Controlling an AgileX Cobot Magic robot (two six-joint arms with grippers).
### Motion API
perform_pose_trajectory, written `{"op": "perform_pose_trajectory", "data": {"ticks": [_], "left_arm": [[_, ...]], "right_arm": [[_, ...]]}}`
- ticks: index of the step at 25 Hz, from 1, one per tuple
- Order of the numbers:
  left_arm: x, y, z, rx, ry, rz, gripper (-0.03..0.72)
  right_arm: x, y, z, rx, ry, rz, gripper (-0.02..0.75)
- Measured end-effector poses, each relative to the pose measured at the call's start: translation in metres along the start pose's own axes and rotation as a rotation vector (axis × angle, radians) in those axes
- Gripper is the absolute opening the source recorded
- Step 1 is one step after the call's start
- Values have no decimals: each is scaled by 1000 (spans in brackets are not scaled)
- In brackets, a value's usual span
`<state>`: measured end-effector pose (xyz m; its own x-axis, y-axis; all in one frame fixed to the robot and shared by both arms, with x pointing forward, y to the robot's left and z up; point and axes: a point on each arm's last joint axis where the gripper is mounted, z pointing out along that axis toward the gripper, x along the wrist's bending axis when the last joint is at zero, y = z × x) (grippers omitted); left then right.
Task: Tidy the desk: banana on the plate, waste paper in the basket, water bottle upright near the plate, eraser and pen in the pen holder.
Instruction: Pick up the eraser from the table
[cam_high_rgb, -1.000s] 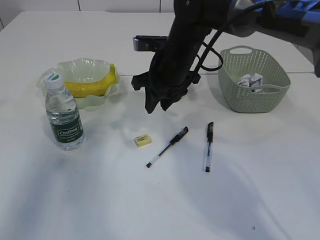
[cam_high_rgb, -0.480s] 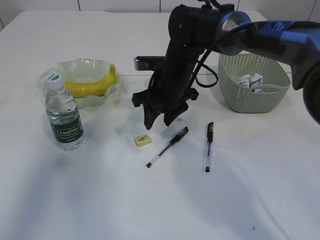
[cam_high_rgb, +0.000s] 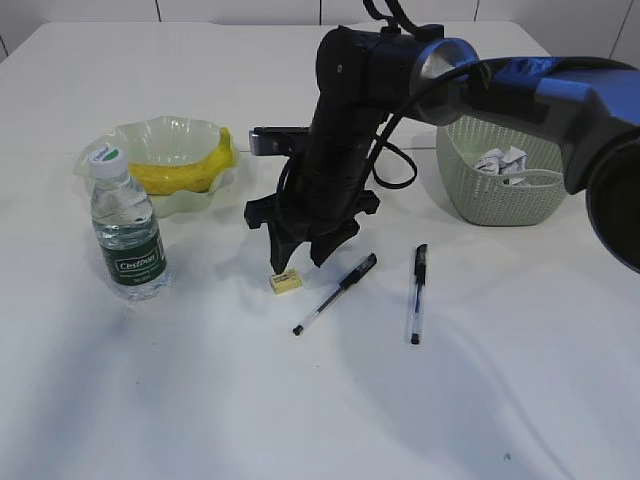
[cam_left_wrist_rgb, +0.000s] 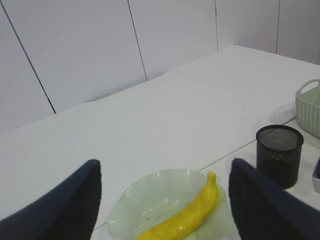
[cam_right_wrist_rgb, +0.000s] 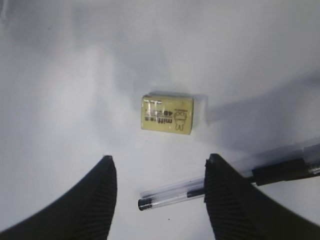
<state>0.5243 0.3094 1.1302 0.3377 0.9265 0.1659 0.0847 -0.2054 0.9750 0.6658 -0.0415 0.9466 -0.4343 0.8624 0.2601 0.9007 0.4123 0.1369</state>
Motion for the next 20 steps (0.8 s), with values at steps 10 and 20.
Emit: {"op": "perform_pose_trajectory", "data": {"ticks": [10, 20], "left_arm": [[0, 0, 0, 3, -1, -12, 549], [-1, -2, 0, 20, -11, 3, 533]], "right_arm": [[1, 3, 0, -29, 13, 7, 421], [3, 6, 5, -61, 47, 24, 421]]}}
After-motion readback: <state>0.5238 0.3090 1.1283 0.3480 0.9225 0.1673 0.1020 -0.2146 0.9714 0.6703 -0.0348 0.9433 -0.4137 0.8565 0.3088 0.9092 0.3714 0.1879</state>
